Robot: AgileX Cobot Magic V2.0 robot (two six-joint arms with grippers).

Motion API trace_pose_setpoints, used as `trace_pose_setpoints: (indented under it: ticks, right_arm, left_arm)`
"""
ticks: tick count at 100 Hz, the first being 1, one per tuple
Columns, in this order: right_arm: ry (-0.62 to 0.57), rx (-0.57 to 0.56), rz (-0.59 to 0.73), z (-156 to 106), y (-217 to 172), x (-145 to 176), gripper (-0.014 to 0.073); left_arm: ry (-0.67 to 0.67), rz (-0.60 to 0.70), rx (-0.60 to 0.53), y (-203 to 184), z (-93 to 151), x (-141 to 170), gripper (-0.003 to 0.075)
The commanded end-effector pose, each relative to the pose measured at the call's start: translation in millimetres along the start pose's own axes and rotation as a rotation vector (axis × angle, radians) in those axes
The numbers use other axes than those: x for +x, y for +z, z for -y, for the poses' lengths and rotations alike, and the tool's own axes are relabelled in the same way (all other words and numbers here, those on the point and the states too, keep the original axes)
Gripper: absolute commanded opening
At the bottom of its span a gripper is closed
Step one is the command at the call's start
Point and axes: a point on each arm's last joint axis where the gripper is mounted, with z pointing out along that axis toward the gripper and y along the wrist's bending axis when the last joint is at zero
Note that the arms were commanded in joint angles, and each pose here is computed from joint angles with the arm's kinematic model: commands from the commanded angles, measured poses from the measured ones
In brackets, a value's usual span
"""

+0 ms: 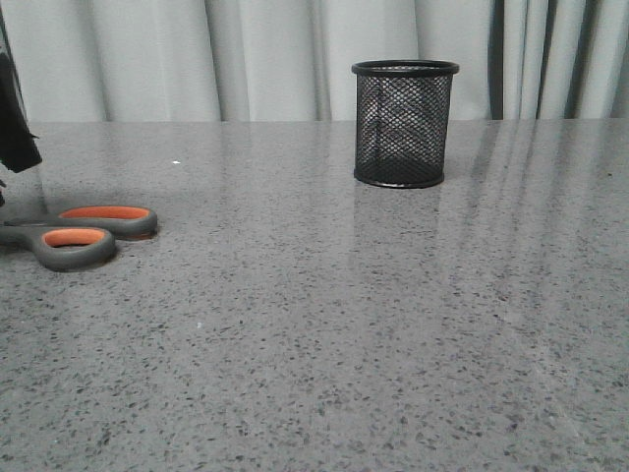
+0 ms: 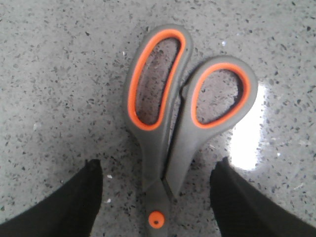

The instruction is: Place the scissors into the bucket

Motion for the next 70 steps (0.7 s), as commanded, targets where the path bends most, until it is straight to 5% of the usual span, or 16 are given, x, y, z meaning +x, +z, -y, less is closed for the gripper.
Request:
trace_pose_setpoints:
  ticks: [1, 22, 70]
  right_arm:
    - [-0.012, 0.001, 0.076, -2.0, -6.7, -11.8, 0.0384]
    - [-0.012, 0.001, 0.076, -2.0, -6.7, -11.8, 0.0384]
    - [-0.012, 0.001, 0.076, -2.0, -6.7, -11.8, 0.0384]
  left_arm:
    - [0.001, 0.044, -0.002, -9.1, -3.7, -7.8, 0.044]
    - [-0.005, 0.028, 0.098, 3.2, -6.6, -5.3, 0.044]
    - [-0.006, 0.022, 0.095, 15.7, -12.7, -5.0, 0.044]
